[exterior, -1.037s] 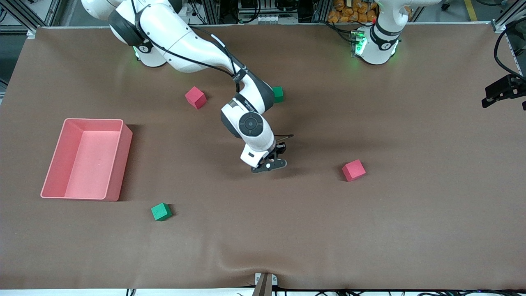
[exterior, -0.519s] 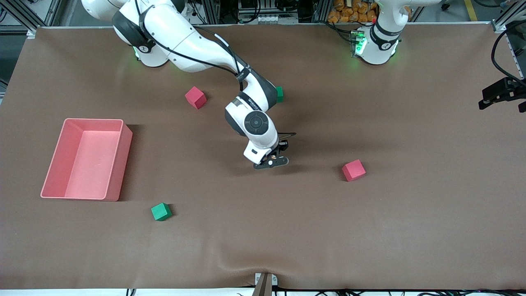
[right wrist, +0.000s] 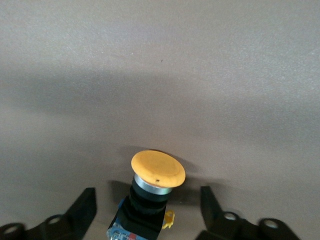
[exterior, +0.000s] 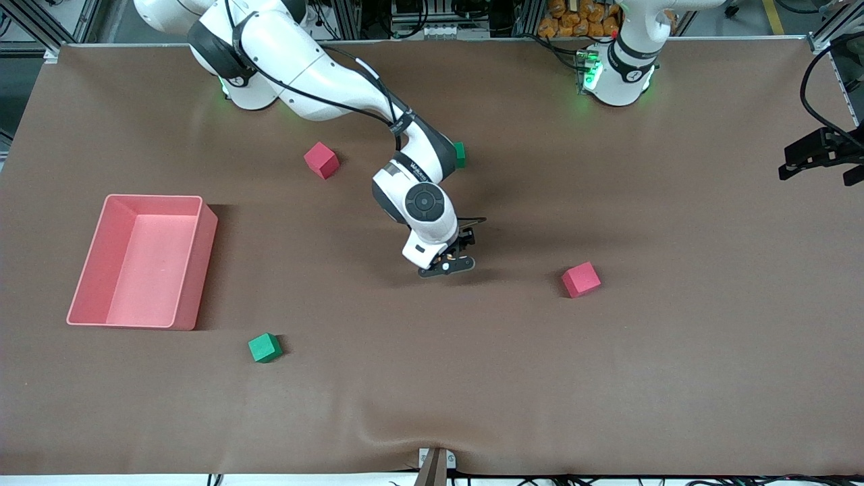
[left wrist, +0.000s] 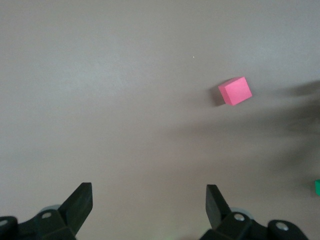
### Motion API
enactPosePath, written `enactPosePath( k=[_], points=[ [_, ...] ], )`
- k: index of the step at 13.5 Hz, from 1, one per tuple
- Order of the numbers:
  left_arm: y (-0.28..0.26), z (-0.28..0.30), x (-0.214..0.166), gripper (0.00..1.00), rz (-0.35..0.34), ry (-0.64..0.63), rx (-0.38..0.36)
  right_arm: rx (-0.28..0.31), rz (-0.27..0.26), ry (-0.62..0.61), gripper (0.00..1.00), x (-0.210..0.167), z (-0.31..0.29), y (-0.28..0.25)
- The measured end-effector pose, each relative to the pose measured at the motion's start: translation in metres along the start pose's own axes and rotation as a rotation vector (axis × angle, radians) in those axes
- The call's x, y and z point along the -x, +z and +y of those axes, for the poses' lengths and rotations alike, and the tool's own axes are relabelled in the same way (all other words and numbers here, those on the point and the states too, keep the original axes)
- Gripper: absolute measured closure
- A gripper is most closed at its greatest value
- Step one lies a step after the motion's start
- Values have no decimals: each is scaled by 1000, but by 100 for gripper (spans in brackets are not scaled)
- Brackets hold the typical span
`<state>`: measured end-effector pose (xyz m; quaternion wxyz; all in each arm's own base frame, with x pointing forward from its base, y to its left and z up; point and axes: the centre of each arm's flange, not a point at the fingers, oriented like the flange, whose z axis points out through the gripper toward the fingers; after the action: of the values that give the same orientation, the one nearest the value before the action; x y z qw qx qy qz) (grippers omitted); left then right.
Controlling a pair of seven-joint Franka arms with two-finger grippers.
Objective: Place and upright button with both arms
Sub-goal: 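Set the button down with the right gripper while the left gripper approaches, then grasp the button with the left gripper while the right gripper returns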
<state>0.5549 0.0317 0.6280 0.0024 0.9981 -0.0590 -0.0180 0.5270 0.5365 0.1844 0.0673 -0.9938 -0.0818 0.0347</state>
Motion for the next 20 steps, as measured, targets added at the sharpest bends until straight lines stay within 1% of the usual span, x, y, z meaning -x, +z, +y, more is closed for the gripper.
enactPosePath(
  k=[1, 4, 6, 9, 10, 11, 13, 14, 16, 18, 20],
  points=[
    [2, 4, -1, 0, -5, 2, 9, -3, 8, 1, 0, -2, 0, -3],
    [12, 11, -8, 0, -17, 1, 53, -16, 43, 13, 0, -16, 4, -27],
    [21, 16, -14, 0, -28, 4, 92, -9, 44, 35, 0, -26, 17, -51],
    [34, 20, -21, 0, -51, 5, 109, -2, 45, 78, 0, -43, 45, -90],
    [41, 22, -25, 0, -61, 2, 132, -1, 45, 90, 0, -47, 53, -98],
    [51, 26, -30, 0, -75, -2, 161, 8, 34, 102, 0, -50, 62, -100],
    [73, 46, -42, 0, -116, -9, 182, 46, -9, 143, 0, -59, 94, -97],
    [82, 67, -47, 0, -141, -38, 176, 62, -26, 161, 0, -66, 115, -99],
    [97, 116, -54, 0, -181, -75, 157, 78, -39, 171, 0, -78, 151, -111],
    [112, 156, -58, 0, -213, -58, 141, 110, -67, 201, 0, -84, 186, -129],
    [130, 191, -60, 0, -246, -43, 124, 158, -73, 231, 0, -86, 229, -143]
  ],
)
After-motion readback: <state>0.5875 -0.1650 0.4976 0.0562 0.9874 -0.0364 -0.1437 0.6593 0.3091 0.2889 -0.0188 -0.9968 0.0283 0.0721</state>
